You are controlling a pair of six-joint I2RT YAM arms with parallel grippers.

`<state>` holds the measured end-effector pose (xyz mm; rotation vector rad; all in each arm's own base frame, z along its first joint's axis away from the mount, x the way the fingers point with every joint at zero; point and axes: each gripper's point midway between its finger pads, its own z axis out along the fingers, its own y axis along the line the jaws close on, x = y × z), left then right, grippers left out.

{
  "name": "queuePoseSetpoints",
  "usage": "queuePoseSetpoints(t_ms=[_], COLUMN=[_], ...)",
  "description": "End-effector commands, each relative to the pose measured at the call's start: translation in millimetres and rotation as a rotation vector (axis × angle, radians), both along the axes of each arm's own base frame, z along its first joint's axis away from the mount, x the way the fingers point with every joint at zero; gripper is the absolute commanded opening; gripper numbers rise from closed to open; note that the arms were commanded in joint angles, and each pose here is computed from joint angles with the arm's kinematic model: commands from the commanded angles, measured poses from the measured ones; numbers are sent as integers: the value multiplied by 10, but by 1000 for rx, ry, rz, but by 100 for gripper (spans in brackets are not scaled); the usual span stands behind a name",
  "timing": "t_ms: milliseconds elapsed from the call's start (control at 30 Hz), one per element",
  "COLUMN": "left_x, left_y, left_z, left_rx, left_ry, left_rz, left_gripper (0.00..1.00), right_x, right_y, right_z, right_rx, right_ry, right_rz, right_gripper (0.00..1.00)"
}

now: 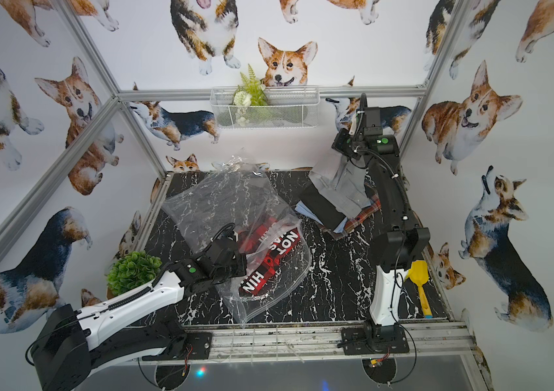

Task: Take the shirt out of the vacuum bag
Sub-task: Place the shirt at the center of the board.

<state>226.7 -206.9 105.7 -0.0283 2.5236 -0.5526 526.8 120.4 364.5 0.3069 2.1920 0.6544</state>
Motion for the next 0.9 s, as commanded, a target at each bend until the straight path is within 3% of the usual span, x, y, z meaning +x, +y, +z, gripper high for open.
queuePoseSetpoints(t_ms=[0,200,333,433,533,700,867], left_x=[17,20,-3,-29,-46,-62,-70], left_y=[5,-1,11,18,22,5,-44], left_z=[18,16,-17,-55,-71,-95,-128], left_rx=[36,72,95,106,112,112,99], left_ry=[-5,2,13,23,28,37,55], left_rz=[-21,-49,-70,-84,-95,-108,-120], left_gripper=[0,0,0,0,0,0,0], right_x=[126,280,264,225,148,-67,-256], right_y=[92,239,182,12,-165,-309,-503], right_z=[120,39,-272,-476,-538,-609,-925], right_rx=[40,95,60,126,200,156,202], right_ry=[-52,-58,-43,-51,-66,-87,-62], right_rz=[23,68,63,29,-3,-24,-85], right_gripper=[0,0,0,0,0,0,0])
